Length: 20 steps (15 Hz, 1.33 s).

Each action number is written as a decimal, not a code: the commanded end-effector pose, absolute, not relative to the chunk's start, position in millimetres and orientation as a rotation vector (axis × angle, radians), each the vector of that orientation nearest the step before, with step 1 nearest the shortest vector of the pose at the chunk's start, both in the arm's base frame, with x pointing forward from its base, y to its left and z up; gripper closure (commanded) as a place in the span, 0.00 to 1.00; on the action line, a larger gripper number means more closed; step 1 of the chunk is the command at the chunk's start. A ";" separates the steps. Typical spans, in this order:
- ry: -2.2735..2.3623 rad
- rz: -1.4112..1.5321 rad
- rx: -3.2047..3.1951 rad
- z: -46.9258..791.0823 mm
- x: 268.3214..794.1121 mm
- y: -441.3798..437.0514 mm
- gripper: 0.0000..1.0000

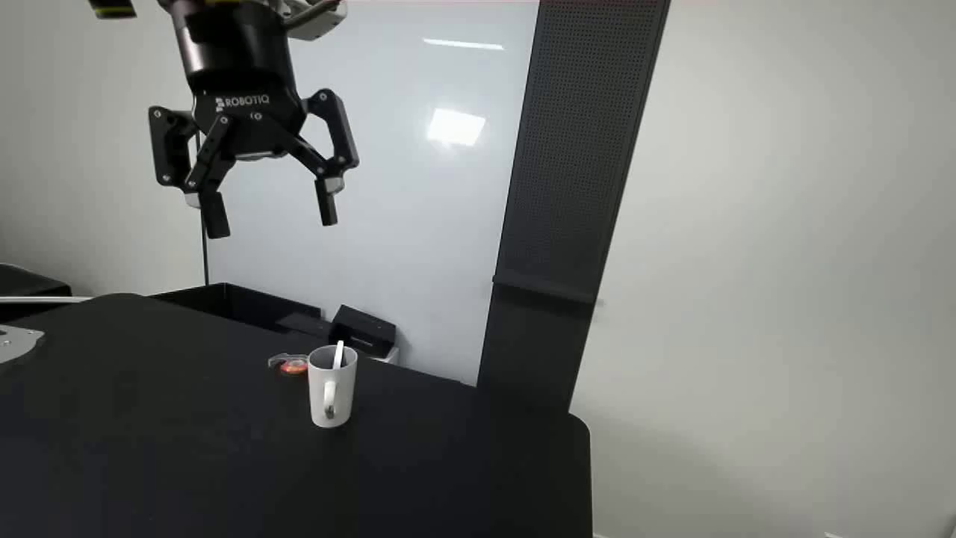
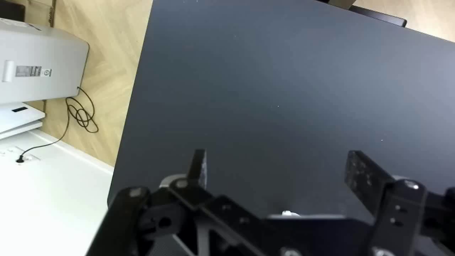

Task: Take the spoon out of the mug and put it on the table

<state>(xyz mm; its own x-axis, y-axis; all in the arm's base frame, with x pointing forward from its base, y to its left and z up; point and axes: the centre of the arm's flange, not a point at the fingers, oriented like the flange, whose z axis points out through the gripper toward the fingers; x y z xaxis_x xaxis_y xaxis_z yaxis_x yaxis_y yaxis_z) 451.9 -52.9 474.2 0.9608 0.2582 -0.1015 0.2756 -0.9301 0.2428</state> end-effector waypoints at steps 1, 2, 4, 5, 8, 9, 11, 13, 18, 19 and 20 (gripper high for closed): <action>0.395 -0.098 2.855 474.3 451.8 -52.9 0.00; 0.395 -0.098 2.855 474.3 451.8 -52.9 0.00; 0.395 -0.098 2.855 474.3 451.8 -52.9 0.00; 0.395 -0.098 2.855 474.3 451.9 -52.8 0.00; 0.395 -0.098 2.855 474.3 451.9 -52.9 0.00; 0.395 -0.098 2.855 474.3 451.9 -52.8 0.00; 0.404 -0.101 2.854 474.4 454.9 -54.9 0.00; 0.418 -0.093 2.862 474.1 462.2 -58.2 0.00; 0.476 -0.091 2.898 460.2 508.0 -71.1 0.00; 0.476 -0.093 2.905 456.3 519.4 -73.7 0.00; 0.479 -0.105 2.914 449.1 534.3 -77.1 0.00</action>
<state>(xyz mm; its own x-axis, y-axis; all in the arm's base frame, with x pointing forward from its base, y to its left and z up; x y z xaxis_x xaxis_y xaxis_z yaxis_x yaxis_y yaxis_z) 483.9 -66.2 457.4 0.9496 0.3007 -0.0883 0.3128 -0.9267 0.2084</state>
